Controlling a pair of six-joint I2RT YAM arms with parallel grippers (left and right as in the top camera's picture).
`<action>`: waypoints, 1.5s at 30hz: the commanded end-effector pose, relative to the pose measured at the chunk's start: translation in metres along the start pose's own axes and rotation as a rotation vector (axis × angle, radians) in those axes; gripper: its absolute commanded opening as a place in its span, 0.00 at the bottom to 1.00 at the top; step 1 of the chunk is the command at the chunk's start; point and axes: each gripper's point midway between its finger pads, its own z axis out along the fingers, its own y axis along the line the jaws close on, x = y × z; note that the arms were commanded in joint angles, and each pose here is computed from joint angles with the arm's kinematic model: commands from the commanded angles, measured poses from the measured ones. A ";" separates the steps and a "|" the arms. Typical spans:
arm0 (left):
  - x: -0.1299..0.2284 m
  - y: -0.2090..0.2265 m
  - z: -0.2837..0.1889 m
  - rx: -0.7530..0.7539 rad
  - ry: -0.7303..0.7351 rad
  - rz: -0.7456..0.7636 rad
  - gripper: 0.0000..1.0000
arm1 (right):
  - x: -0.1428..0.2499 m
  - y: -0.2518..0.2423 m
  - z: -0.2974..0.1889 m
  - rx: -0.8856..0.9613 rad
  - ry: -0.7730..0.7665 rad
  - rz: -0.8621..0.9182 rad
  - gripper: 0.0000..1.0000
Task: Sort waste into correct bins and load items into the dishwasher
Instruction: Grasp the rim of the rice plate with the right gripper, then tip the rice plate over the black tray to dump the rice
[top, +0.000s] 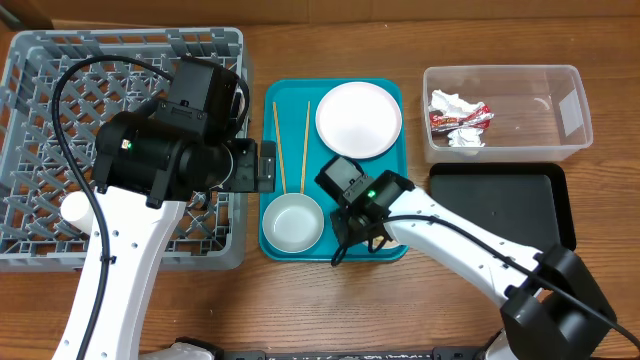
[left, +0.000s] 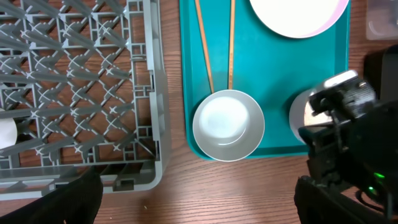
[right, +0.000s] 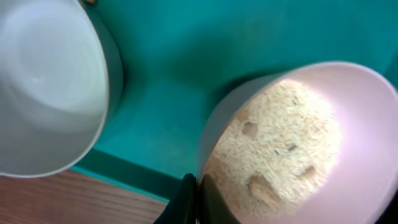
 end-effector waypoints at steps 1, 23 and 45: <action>-0.004 0.000 -0.006 0.002 -0.027 -0.011 1.00 | -0.033 -0.003 -0.041 -0.016 -0.119 0.068 0.04; -0.004 0.000 -0.006 0.002 -0.028 -0.011 1.00 | -0.013 -0.122 -0.107 -0.370 -0.018 0.457 0.04; -0.004 0.000 -0.006 0.002 -0.028 -0.011 1.00 | 0.009 -0.176 -0.100 -0.740 -0.133 0.530 0.04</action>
